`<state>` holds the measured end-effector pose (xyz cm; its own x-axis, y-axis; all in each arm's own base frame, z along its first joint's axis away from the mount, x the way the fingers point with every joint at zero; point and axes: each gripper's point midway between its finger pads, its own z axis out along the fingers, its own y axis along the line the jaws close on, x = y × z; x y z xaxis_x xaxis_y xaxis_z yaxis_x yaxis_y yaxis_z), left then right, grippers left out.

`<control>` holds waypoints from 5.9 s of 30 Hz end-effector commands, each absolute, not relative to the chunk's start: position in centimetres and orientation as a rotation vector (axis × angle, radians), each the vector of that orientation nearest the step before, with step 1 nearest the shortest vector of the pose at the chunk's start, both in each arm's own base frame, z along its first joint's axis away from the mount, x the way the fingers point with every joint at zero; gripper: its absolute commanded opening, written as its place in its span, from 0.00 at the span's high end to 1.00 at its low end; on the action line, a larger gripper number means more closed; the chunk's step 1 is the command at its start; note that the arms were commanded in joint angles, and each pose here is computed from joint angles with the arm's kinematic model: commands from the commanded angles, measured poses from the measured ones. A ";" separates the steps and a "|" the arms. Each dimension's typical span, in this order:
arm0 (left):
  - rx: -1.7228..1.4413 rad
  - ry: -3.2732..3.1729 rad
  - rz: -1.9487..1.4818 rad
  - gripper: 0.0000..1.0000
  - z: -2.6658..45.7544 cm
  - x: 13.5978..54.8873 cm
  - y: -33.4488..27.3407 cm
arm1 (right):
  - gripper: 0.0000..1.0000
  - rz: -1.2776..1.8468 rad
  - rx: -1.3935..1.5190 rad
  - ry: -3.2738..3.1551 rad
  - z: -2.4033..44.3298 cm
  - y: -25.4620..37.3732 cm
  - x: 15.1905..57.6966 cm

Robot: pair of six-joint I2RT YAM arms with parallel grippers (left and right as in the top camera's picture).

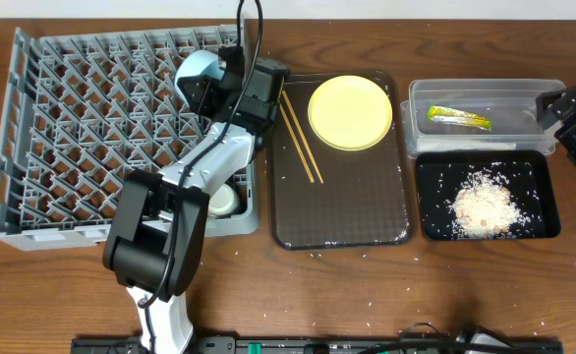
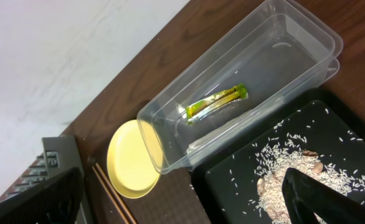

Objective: Sort waste into correct bins and load items into the dishwasher
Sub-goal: 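Reach left gripper to the yellow plate edge and grasp it, then lift the yellow plate and carry it over the dish rack, then lower the yellow plate upright into the rack slots and adjust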

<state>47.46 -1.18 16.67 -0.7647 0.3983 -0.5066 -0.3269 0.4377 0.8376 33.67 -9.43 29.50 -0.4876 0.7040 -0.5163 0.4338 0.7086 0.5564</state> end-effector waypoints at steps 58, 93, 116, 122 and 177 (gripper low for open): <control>-0.626 2.563 -0.610 0.38 2.5 42.8 -27.7 | 0.01 0.459 0.861 2.145 30.0 -9.6 33.8; -0.825 2.533 -0.582 0.92 -2.2 43.2 -28.0 | 0.01 0.459 0.861 2.145 30.0 -9.6 33.8; -0.664 2.287 -0.742 0.92 10.1 47.4 -26.4 | 0.01 0.459 0.861 2.145 30.0 -9.6 33.8; -0.414 2.169 -0.744 0.92 18.1 46.9 -26.1 | 0.01 0.459 0.861 2.145 30.0 -9.6 33.8; 0.038 2.032 1.086 0.92 23.1 50.6 10.7 | 0.01 0.459 0.861 2.145 30.0 -9.6 33.8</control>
<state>50.30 10.90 23.52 -0.6632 0.3635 -0.6542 -0.3500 0.6220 0.7004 33.67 -9.43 29.50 -0.4876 0.7040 -0.5163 0.4338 0.7086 0.5564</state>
